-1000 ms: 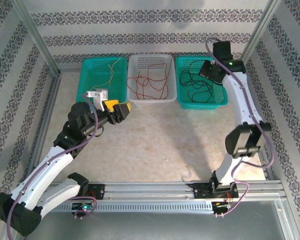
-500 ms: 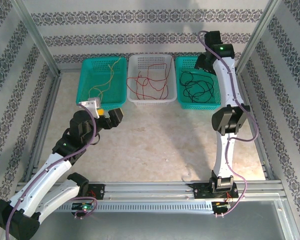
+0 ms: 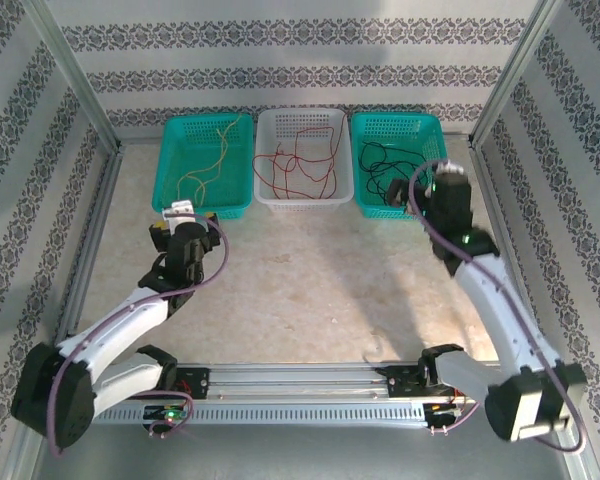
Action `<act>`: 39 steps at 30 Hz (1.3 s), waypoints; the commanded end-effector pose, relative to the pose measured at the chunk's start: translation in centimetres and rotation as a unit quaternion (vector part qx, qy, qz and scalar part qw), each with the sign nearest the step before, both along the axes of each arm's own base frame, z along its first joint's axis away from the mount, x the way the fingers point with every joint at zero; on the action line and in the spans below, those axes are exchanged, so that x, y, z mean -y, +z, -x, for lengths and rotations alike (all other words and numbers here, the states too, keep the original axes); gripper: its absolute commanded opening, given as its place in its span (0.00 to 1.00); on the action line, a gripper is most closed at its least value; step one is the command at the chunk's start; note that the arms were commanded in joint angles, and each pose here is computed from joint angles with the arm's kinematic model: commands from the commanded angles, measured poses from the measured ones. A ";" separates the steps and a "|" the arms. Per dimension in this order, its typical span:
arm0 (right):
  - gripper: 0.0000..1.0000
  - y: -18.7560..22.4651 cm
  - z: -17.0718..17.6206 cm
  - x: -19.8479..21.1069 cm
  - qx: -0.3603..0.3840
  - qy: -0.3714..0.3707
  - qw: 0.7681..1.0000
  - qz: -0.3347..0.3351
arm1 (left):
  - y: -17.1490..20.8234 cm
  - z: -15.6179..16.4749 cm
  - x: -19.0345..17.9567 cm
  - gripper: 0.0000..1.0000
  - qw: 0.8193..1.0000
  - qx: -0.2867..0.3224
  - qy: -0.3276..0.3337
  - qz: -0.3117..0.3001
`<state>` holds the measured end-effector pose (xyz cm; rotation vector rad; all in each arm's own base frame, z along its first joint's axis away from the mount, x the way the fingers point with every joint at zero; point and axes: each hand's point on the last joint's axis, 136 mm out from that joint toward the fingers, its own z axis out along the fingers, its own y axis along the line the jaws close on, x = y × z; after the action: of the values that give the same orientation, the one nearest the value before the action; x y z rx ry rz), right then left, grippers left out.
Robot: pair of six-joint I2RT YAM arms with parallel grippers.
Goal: Untangle the cables
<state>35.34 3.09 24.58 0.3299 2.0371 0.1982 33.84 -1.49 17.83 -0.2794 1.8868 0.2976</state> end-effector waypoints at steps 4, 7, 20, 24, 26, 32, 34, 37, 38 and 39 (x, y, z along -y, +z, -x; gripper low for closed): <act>0.98 -3.0 1.0 7.1 0.119 -0.154 0.968 0.158 | -2.6 -1.7 -5.8 0.99 0.989 0.029 0.106 -0.094; 0.99 -5.2 0.2 8.2 0.083 -0.167 0.956 0.228 | -4.2 -2.7 -6.2 0.99 0.987 0.020 0.102 -0.122; 0.98 -8.9 -2.3 4.7 0.120 0.008 0.984 0.128 | -9.0 -5.4 -4.6 0.99 0.997 0.012 -0.070 0.018; 0.99 -13.2 -3.5 0.9 0.140 0.100 0.974 0.147 | -8.9 -5.3 -4.6 0.99 0.997 0.017 -0.073 0.021; 0.98 -14.0 -3.4 2.1 0.105 0.074 0.981 0.145 | -8.6 -5.4 -4.7 0.99 0.997 0.020 -0.072 0.019; 0.98 -14.0 -4.2 4.2 0.093 0.018 0.986 0.135 | -8.8 -5.6 -4.6 0.99 0.997 0.013 -0.071 0.014; 0.98 -13.9 -4.3 4.2 0.096 0.017 0.986 0.136 | -8.7 -5.7 -4.5 0.99 0.997 0.016 -0.074 0.013; 0.98 -13.9 -4.2 4.1 0.093 0.019 0.986 0.137 | -8.7 -5.7 -4.5 0.99 0.997 0.015 -0.074 0.013; 0.98 -13.9 -4.3 4.0 0.093 0.020 0.986 0.137 | -8.8 -5.7 -4.4 0.99 0.997 0.012 -0.077 0.013; 0.98 -13.9 -4.3 4.0 0.093 0.020 0.986 0.138 | -8.8 -5.8 -4.2 0.99 0.996 0.010 -0.085 0.012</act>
<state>39.01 -0.59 8.97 0.0644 1.9145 -0.0278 38.98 3.08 8.15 -0.1562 1.9115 0.1843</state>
